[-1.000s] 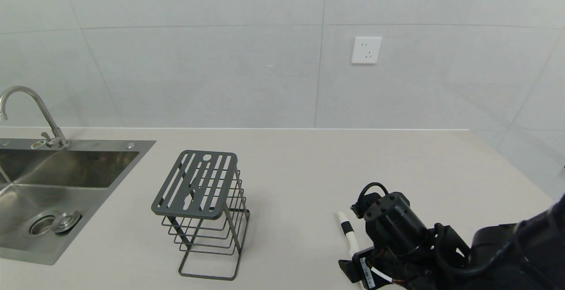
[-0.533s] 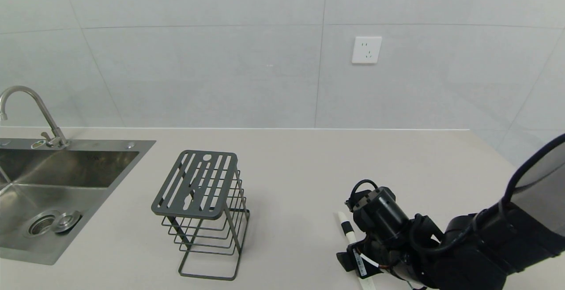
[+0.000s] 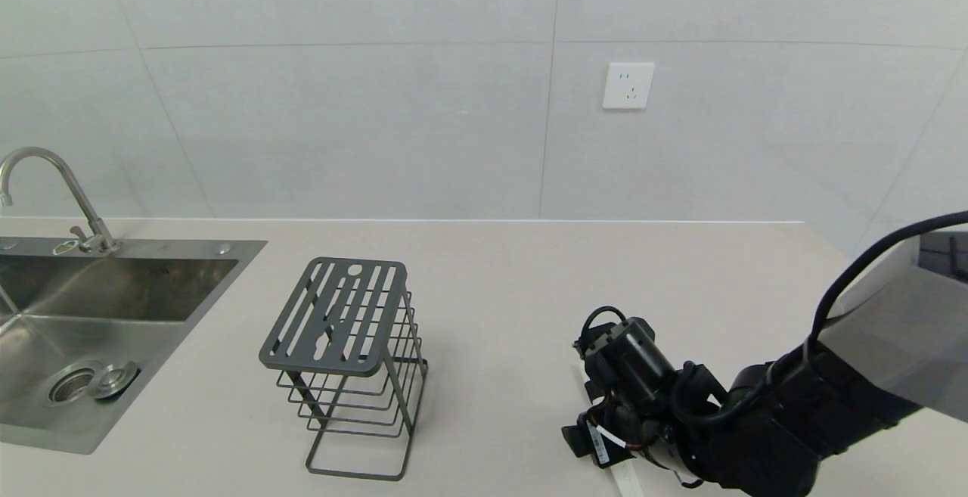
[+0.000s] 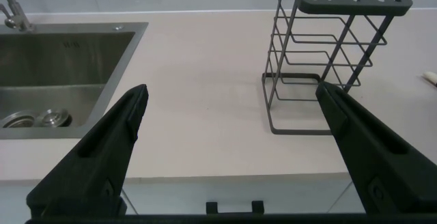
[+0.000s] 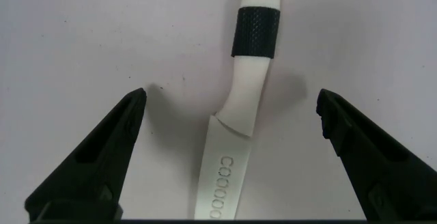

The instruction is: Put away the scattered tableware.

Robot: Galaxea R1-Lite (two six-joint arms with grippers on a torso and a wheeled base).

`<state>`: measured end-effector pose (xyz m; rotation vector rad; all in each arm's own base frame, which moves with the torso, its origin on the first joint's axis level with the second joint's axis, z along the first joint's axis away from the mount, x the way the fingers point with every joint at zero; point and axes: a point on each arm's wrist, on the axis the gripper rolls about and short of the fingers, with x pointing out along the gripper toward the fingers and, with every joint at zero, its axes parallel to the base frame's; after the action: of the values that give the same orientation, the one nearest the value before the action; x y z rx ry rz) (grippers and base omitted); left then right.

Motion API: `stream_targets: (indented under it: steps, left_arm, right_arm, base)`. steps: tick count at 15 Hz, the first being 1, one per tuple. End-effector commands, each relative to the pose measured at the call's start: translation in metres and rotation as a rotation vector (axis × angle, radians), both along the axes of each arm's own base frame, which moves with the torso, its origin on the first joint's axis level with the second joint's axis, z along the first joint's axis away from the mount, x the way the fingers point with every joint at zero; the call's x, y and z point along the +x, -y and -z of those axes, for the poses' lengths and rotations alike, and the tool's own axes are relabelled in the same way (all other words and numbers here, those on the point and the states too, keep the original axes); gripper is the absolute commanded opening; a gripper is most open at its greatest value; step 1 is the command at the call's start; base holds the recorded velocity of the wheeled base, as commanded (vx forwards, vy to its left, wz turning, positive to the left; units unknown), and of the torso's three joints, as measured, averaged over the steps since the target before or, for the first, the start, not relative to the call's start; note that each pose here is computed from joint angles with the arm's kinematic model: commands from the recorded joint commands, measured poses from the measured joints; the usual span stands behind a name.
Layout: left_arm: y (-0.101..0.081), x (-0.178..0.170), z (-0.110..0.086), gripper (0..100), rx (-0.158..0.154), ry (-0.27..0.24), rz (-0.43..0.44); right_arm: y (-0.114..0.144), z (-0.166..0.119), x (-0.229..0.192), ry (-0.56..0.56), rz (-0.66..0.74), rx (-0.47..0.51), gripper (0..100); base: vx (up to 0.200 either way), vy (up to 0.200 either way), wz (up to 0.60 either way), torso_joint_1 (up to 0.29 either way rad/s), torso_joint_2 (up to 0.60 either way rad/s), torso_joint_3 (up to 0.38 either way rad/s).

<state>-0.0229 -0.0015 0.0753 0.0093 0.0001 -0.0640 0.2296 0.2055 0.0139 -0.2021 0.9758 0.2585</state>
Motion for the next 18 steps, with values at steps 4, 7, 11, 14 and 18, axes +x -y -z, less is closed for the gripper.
stream_targets:
  steps: [4,7,11,14,18]
  left_arm:
    - [0.0,0.0,0.0,100,0.0,-0.001,0.0]
    - [0.0,0.0,0.0,100,0.0,0.0,0.0]
    - [0.0,0.0,0.0,100,0.0,0.0,0.0]
    - [0.0,0.0,0.0,100,0.0,-0.001,0.0]
    - [0.0,0.0,0.0,100,0.0,-0.001,0.0]
  right_arm:
    - [0.004,0.005,-0.006,-0.024,-0.003,-0.02,100]
    - [0.006,0.008,-0.008,-0.037,-0.002,-0.027,0]
    - [0.009,0.009,-0.011,-0.047,0.001,-0.03,0]
    - [0.008,0.006,-0.007,-0.034,0.007,-0.013,0]
    - [-0.001,-0.031,0.002,0.102,-0.04,0.121,0]
  base:
    - [0.0,0.0,0.0,0.0,0.0,0.0]
    - [0.0,0.0,0.0,0.0,0.0,0.0]
    - [0.0,0.0,0.0,0.0,0.0,0.0]
    - [0.0,0.0,0.0,0.0,0.0,0.0]
    - [0.0,0.0,0.0,0.0,0.0,0.0]
